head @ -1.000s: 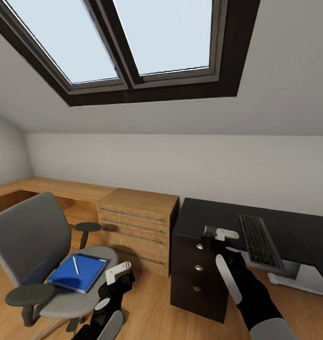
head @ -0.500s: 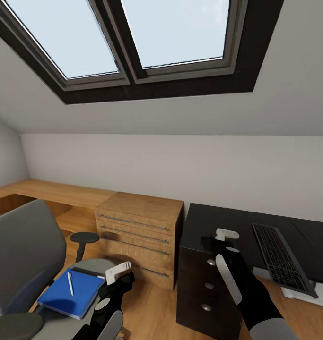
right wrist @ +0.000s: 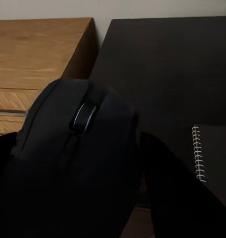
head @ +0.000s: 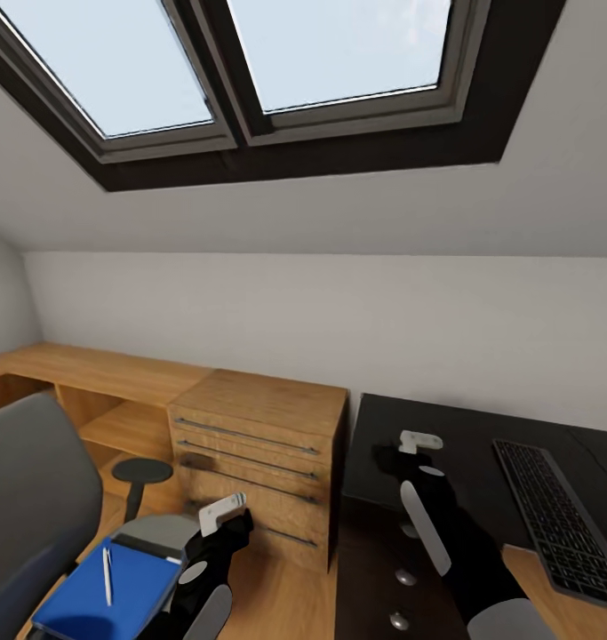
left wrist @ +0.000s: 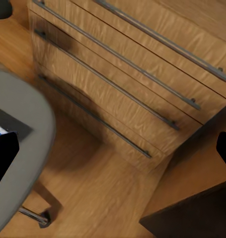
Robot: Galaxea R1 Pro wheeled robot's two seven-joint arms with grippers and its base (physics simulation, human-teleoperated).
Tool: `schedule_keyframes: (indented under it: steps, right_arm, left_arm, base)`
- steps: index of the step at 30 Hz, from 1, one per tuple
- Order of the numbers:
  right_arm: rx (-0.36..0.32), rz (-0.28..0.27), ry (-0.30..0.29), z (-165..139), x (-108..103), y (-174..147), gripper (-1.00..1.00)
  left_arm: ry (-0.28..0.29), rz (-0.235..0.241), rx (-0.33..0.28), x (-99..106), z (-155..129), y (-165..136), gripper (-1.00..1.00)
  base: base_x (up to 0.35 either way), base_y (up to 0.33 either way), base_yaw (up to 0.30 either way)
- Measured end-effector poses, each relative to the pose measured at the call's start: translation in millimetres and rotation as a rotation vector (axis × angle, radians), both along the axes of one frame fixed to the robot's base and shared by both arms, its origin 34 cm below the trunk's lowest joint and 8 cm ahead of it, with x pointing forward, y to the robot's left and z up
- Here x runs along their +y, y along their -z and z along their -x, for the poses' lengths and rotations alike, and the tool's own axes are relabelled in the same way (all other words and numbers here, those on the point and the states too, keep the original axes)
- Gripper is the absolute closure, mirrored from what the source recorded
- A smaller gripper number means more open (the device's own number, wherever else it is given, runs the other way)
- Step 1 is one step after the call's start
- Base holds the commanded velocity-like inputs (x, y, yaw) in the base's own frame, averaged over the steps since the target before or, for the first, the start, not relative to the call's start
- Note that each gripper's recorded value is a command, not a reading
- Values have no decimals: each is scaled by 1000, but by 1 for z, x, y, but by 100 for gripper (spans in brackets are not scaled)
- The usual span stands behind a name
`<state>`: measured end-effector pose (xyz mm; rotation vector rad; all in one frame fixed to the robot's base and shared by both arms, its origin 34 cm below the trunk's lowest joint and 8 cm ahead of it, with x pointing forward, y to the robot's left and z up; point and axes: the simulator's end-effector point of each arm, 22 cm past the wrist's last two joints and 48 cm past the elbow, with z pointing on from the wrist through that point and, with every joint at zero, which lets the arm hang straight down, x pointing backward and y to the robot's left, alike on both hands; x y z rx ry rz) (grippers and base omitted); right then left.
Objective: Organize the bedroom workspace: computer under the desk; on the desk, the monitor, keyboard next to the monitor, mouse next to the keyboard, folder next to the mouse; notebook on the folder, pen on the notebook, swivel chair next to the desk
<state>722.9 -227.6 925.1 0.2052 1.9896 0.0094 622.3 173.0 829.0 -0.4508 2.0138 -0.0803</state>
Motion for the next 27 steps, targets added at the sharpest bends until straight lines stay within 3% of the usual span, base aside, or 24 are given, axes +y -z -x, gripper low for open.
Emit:
schedule_keyframes:
  steps: [20,27]
  right_arm:
    - [-1,2,-5,0,2,0,100]
    - [-2,3,-5,0,2,-1,100]
  left_arm:
    - [-1,1,3,1,0,1,-100]
    - [-2,2,0,1,0,0,-100]
  base:
    - [39,0,0]
    - [198,0,0]
